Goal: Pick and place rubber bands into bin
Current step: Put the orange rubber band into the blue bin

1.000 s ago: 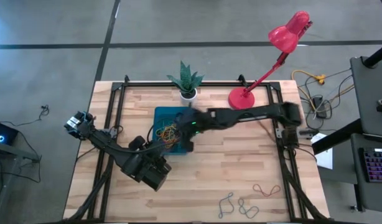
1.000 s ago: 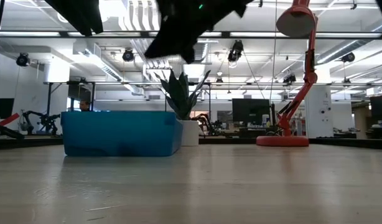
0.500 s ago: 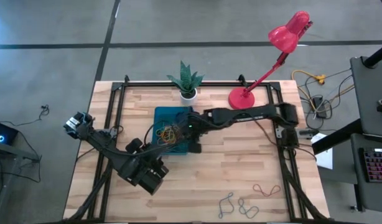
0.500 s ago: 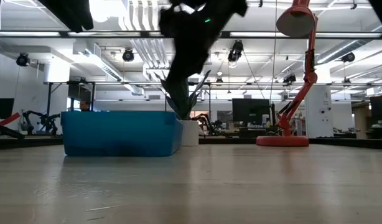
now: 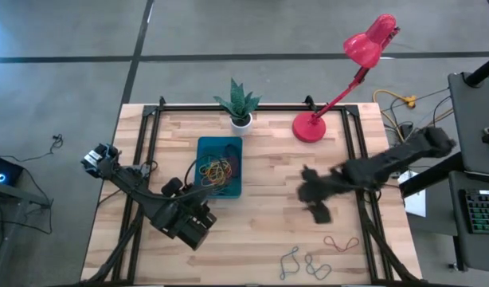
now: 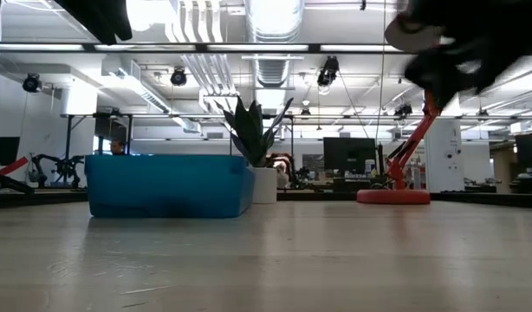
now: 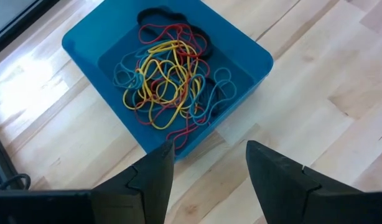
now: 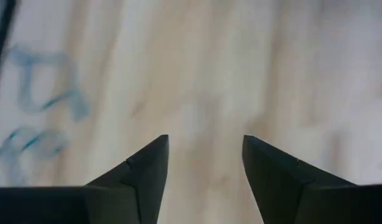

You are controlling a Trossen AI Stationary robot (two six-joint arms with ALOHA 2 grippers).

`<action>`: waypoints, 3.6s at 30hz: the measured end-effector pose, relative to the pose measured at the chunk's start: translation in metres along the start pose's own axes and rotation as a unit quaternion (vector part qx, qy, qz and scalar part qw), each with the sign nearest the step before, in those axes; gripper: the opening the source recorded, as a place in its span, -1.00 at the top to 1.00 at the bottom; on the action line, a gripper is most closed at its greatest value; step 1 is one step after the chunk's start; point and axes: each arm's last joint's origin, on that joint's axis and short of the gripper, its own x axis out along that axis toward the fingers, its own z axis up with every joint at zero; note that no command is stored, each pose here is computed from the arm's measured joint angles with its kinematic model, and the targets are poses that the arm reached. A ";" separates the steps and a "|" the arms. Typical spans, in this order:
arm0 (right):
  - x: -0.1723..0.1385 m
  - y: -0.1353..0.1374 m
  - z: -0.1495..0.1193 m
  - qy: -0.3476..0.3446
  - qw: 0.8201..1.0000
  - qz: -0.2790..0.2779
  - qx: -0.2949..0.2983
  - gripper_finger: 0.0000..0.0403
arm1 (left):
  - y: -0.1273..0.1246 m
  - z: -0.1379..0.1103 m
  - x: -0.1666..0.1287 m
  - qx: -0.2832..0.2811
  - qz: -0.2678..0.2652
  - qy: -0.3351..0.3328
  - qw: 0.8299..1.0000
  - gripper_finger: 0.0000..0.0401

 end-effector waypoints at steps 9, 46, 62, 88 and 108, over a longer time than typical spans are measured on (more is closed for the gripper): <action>0.000 0.064 -0.095 0.071 0.995 0.052 0.042 0.05 | -0.002 0.000 0.000 -0.007 -0.011 -0.002 1.000 0.08; 0.080 0.156 -0.125 0.164 0.965 -0.104 0.179 0.25 | -0.002 0.000 0.000 0.035 -0.007 0.001 0.999 0.08; 0.090 0.149 -0.112 0.111 0.973 -0.111 0.167 0.95 | -0.002 0.000 0.000 0.037 -0.007 0.001 0.999 0.08; 0.048 -0.077 0.090 -0.237 0.957 -0.119 0.115 0.96 | 0.004 0.001 0.001 0.053 0.020 0.005 0.998 0.08; 0.124 -0.129 0.193 -0.113 0.992 -0.034 0.034 0.77 | 0.009 -0.014 0.002 0.045 0.040 0.036 0.998 0.08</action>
